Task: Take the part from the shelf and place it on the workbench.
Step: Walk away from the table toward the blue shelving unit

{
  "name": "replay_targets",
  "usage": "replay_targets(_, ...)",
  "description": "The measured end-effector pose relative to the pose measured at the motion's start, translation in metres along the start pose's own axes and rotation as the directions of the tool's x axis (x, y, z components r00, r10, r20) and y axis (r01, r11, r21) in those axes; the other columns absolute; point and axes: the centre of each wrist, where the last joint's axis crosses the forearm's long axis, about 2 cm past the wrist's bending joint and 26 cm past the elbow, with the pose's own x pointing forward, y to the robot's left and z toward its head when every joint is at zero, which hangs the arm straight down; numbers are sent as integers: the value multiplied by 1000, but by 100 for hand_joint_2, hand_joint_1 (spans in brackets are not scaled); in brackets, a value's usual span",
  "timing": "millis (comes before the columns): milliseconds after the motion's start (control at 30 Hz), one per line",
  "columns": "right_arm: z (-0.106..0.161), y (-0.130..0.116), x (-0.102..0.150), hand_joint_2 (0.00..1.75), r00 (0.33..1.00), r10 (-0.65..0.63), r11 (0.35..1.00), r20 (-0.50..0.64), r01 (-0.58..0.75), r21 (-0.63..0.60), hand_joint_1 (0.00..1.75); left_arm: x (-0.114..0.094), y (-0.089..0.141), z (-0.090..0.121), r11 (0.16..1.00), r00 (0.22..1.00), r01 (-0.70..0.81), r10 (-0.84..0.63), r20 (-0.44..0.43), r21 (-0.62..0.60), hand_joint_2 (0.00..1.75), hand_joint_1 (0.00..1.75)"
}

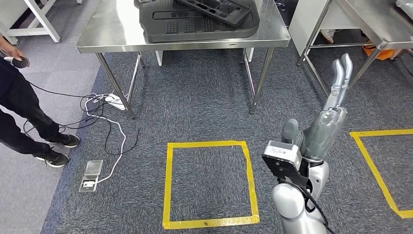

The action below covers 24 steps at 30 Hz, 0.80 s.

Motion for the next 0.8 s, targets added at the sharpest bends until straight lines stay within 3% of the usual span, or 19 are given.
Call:
replay_targets(700, -1, -6, -4, 0, 1000, 24, 1000, 16, -24, -13, 0, 4, -1, -3, 1000, 1000, -5, 5, -4, -2, 0, 0)
replay_targets(800, -1, -6, -4, 131, 999, 29, 1000, 15, -29, -12, 0, 4, -1, -3, 1000, 1000, -4, 4, 1, -2, 0, 0)
